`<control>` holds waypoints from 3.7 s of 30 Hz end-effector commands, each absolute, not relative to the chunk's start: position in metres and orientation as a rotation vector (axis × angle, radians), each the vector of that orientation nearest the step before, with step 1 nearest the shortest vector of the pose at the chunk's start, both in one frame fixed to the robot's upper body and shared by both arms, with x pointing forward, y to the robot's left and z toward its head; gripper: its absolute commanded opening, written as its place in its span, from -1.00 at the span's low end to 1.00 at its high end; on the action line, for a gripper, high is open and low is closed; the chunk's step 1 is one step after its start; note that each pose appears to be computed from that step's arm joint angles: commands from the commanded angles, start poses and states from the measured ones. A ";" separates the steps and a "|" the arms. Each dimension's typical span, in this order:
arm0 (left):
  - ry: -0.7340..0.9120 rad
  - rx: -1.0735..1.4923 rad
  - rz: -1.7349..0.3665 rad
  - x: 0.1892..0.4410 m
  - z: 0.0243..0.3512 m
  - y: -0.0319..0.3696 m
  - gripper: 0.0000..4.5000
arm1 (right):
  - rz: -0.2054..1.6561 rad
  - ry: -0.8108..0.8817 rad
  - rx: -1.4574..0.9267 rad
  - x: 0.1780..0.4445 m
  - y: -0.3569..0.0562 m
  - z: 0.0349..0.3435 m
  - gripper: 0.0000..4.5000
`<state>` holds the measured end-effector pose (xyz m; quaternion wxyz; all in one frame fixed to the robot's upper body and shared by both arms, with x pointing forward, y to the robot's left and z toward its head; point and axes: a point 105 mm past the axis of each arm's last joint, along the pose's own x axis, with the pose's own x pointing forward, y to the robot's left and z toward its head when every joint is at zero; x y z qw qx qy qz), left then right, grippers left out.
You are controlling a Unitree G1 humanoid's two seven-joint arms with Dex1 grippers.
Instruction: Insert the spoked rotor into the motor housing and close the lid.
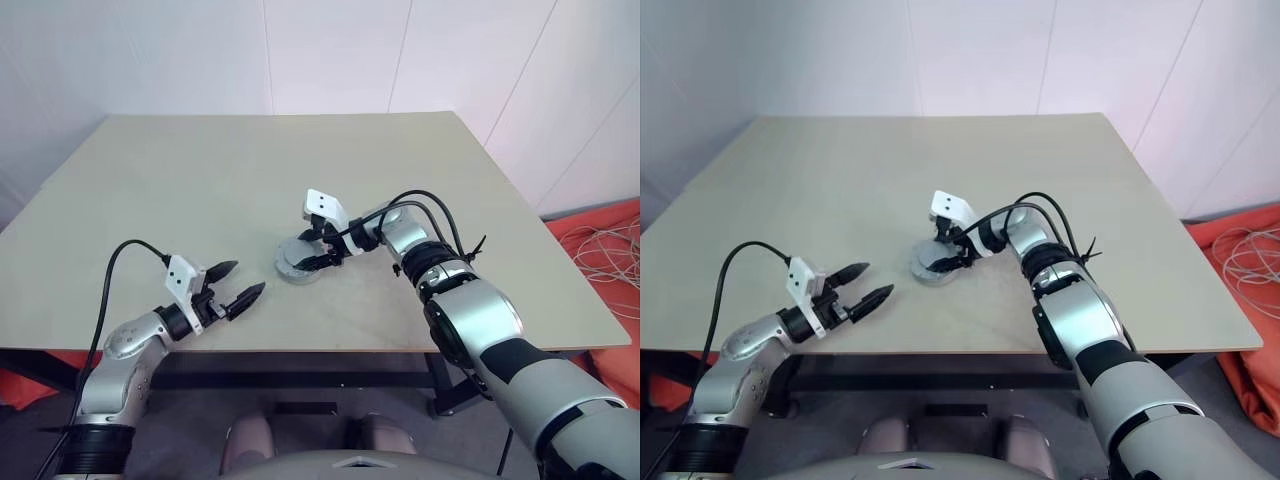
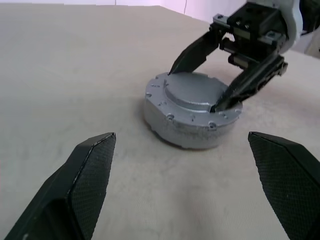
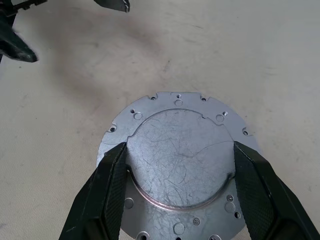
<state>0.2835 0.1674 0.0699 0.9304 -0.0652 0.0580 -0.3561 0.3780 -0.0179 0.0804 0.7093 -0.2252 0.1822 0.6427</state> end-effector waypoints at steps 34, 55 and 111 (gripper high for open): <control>0.265 0.076 -0.690 0.332 0.046 0.128 -1.00 | 1.448 0.396 -0.509 0.377 -0.015 0.086 0.97; 0.274 0.063 -0.722 0.331 0.047 0.118 -1.00 | 1.337 0.268 -0.170 0.399 -0.055 0.167 0.99; 0.323 -0.348 -0.466 0.344 0.060 0.139 -1.00 | 0.910 0.979 1.009 0.358 -0.059 0.094 -0.51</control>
